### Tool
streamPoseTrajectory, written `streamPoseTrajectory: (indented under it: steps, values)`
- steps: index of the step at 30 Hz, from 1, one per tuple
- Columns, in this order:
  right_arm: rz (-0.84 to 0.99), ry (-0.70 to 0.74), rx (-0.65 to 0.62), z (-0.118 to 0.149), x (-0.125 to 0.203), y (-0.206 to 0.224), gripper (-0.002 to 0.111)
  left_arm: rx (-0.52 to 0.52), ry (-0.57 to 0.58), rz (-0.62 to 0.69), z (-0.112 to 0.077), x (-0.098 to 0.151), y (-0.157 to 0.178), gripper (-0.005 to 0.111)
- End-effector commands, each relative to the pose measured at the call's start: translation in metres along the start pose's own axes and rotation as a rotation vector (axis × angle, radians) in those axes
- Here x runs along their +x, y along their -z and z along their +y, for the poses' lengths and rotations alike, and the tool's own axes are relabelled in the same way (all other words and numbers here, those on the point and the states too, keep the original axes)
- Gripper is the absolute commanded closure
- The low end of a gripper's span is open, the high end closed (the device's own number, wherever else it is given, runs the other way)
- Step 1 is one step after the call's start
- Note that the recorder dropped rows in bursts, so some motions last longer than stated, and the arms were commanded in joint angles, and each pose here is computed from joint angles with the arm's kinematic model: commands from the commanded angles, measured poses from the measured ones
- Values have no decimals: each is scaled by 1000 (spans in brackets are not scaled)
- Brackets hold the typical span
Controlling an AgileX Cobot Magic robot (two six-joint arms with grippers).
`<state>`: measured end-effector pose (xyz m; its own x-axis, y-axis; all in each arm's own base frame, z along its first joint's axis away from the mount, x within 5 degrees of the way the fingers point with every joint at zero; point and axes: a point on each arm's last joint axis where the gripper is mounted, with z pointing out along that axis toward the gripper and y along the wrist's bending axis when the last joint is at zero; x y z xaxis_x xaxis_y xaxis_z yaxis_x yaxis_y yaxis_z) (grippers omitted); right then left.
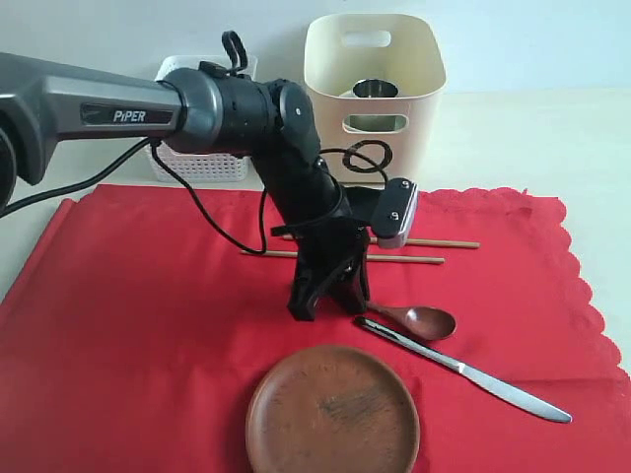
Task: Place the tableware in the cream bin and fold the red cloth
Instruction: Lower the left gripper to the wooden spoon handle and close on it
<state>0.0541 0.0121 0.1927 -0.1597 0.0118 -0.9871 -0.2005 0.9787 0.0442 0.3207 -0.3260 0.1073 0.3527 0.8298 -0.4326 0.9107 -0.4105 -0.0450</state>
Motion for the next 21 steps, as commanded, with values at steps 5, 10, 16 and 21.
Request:
streamPoseTrajectory:
  steps: [5, 10, 16, 21]
  values:
    - [-5, 0, -2, 0, 1, 0, 108, -8, 77, -49, -8, -20, 35, 107]
    - [-5, 0, -2, 0, 1, 0, 108, -27, 202, -83, -13, -32, 60, 107]
    - [-5, 0, -2, 0, 1, 0, 108, 23, 377, -99, -19, -36, 65, 107]
    - [-5, 0, -2, 0, 1, 0, 108, 5, 364, -79, -18, -34, 68, 107]
